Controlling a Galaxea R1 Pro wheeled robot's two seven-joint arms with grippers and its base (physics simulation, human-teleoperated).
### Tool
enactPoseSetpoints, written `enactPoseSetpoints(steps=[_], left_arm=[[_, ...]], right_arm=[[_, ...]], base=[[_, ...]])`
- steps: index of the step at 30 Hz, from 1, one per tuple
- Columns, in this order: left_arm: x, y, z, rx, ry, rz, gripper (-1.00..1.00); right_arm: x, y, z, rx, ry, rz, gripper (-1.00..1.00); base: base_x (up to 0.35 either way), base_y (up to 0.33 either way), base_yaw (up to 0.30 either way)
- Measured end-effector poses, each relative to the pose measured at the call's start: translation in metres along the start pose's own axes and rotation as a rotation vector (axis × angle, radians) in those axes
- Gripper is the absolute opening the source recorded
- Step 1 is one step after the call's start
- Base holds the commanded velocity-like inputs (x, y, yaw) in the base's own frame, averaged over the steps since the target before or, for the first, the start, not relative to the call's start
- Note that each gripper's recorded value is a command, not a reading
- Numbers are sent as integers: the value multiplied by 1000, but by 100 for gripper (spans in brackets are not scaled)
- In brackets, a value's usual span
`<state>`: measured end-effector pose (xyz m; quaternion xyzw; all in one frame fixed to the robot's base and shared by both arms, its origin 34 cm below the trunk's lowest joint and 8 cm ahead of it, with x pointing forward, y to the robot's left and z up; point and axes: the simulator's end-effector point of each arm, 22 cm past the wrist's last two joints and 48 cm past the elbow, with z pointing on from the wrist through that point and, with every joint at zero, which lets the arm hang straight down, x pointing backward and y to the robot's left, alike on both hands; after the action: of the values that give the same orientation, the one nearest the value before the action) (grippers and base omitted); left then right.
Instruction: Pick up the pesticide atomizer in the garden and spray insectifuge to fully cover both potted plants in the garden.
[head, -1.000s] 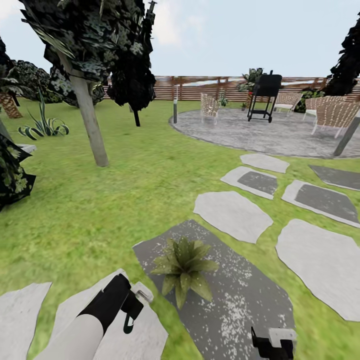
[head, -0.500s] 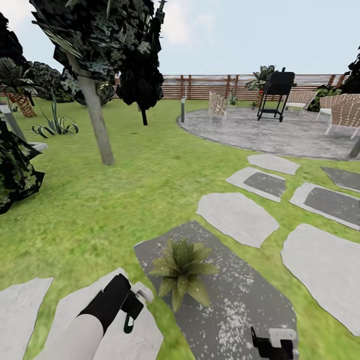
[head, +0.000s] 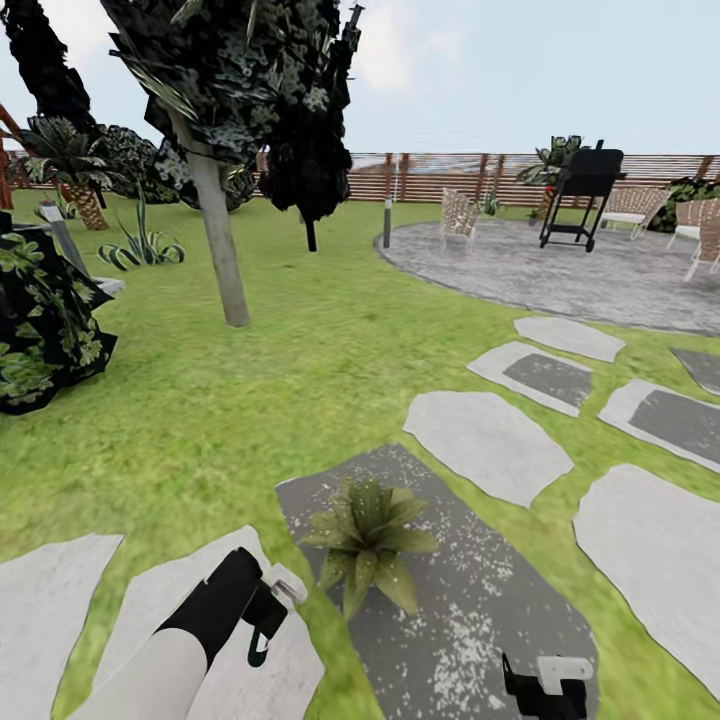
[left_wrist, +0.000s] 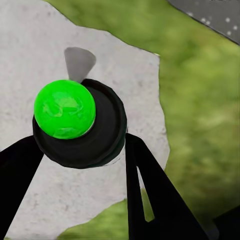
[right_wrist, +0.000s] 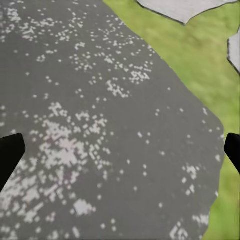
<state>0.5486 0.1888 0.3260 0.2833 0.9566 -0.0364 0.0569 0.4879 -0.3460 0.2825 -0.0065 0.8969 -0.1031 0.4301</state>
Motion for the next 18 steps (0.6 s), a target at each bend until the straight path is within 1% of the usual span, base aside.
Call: enactPoseSetpoints(steps=[3,12,18], left_arm=[[-2,-2,0,3,-2,2,-100],[-2,-3,0,3,-4,3,-100],[-2,-3,0,2,-2,3,-100]], right_arm=[[0,0,0,1,0,0,100],[0,-4,0,5,0,-2,100],[0,-2,0,1,0,-1,100]], base=[[0,-157,22],[-2,-263,1],[-117,-260,0]])
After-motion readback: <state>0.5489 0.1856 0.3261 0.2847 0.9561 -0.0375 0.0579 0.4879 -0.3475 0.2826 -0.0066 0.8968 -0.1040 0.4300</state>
